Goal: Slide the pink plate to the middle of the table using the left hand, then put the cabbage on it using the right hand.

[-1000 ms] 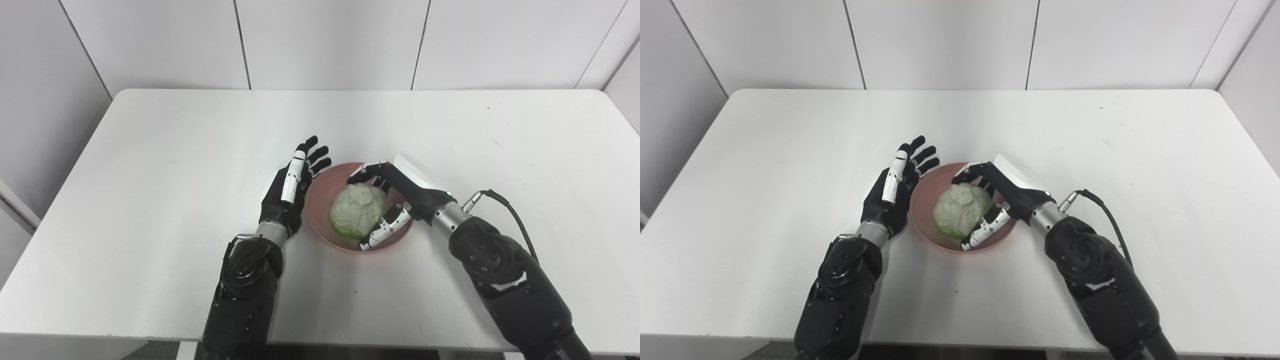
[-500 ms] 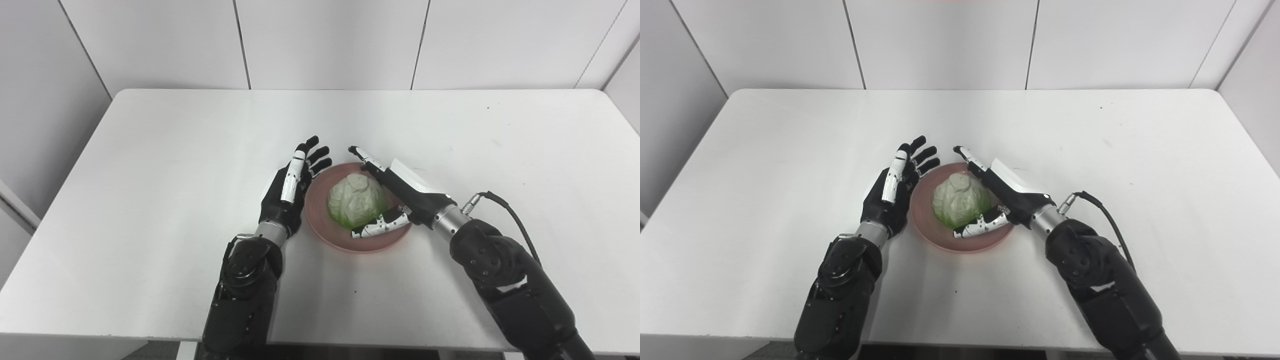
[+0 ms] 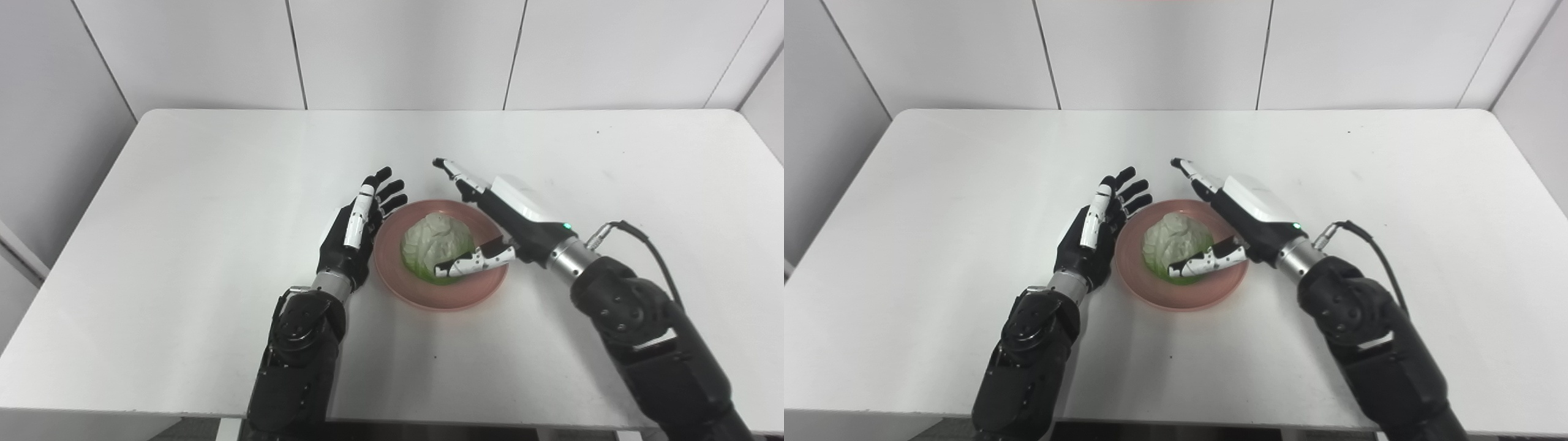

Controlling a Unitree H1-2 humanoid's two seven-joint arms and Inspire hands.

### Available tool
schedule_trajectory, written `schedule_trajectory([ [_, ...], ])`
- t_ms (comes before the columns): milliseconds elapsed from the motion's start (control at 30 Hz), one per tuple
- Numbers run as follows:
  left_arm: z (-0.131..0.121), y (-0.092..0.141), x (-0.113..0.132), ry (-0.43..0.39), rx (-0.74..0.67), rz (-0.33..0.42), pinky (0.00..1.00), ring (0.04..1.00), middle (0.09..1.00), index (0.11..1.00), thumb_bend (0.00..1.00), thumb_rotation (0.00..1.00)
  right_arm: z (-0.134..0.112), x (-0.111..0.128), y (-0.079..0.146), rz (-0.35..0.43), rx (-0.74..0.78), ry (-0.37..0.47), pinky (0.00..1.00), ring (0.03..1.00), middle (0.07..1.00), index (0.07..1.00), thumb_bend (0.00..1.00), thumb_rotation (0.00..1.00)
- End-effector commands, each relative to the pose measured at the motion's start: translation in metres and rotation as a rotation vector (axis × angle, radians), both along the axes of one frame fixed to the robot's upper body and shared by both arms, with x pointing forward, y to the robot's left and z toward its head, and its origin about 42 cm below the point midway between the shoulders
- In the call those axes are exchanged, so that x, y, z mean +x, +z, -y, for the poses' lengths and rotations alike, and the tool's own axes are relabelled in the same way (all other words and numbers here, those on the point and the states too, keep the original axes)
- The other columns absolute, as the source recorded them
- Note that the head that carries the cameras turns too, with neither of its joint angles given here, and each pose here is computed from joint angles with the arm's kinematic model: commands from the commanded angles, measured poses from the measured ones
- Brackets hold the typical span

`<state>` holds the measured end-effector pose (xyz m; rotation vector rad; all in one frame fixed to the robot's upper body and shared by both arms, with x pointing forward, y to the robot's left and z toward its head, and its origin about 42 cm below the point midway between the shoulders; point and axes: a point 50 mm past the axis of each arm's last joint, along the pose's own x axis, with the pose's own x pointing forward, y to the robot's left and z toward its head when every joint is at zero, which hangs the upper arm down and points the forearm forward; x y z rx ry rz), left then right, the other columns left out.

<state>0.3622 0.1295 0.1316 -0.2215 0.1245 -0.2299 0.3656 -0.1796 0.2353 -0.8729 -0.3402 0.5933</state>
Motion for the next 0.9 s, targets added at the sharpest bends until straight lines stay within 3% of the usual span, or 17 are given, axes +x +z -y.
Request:
schedule_trajectory([
  [0,-0.008,-0.013,-0.003,0.005,0.02,-0.062,0.85,0.863,0.882,0.893,0.46,1.0,-0.001,0.001,0.039,0.106,0.063,0.042,0.89,0.996,1.0,1.0,1.0,0.49],
  [100,-0.01,-0.014,-0.003,0.005,0.014,-0.063,0.86,0.868,0.885,0.898,0.46,1.0,0.007,-0.004,0.061,0.147,0.209,-0.014,0.97,1.0,1.0,1.0,1.0,0.59],
  [133,-0.011,-0.015,-0.003,0.006,0.014,-0.064,0.86,0.867,0.885,0.898,0.46,1.0,0.011,-0.005,0.066,0.16,0.272,-0.048,0.99,1.0,1.0,1.0,1.0,0.74],
  [267,-0.015,-0.016,-0.003,0.001,0.017,-0.062,0.86,0.872,0.889,0.896,0.46,1.0,0.029,-0.007,0.06,0.046,0.577,-0.15,1.0,1.0,1.0,1.0,1.0,0.97],
  [433,-0.019,-0.015,-0.008,0.011,0.035,-0.043,0.87,0.88,0.899,0.905,0.45,1.0,0.045,-0.016,0.024,-0.133,0.758,-0.276,1.0,1.0,1.0,1.0,1.0,1.0],
  [533,-0.022,-0.016,-0.012,0.013,0.046,-0.016,0.88,0.887,0.906,0.913,0.45,1.0,0.045,-0.029,-0.013,-0.218,0.843,-0.373,1.0,1.0,1.0,1.0,0.98,1.0],
  [600,-0.024,-0.016,-0.015,0.019,0.053,-0.003,0.89,0.895,0.913,0.918,0.45,1.0,0.042,-0.036,-0.034,-0.264,0.874,-0.414,1.0,1.0,1.0,1.0,0.92,1.0],
  [700,-0.027,-0.016,-0.021,0.036,0.064,0.011,0.89,0.895,0.911,0.914,0.44,1.0,0.039,-0.045,-0.058,-0.306,0.912,-0.436,1.0,1.0,1.0,1.0,0.71,1.0],
  [800,-0.03,-0.017,-0.028,0.046,0.08,0.024,0.89,0.892,0.909,0.909,0.44,1.0,0.037,-0.049,-0.07,-0.327,0.934,-0.434,1.0,1.0,1.0,1.0,0.52,1.0],
  [867,-0.029,-0.016,-0.037,0.063,0.088,0.026,0.88,0.89,0.906,0.906,0.44,1.0,0.036,-0.051,-0.075,-0.331,0.935,-0.433,1.0,1.0,1.0,1.0,0.46,1.0],
])
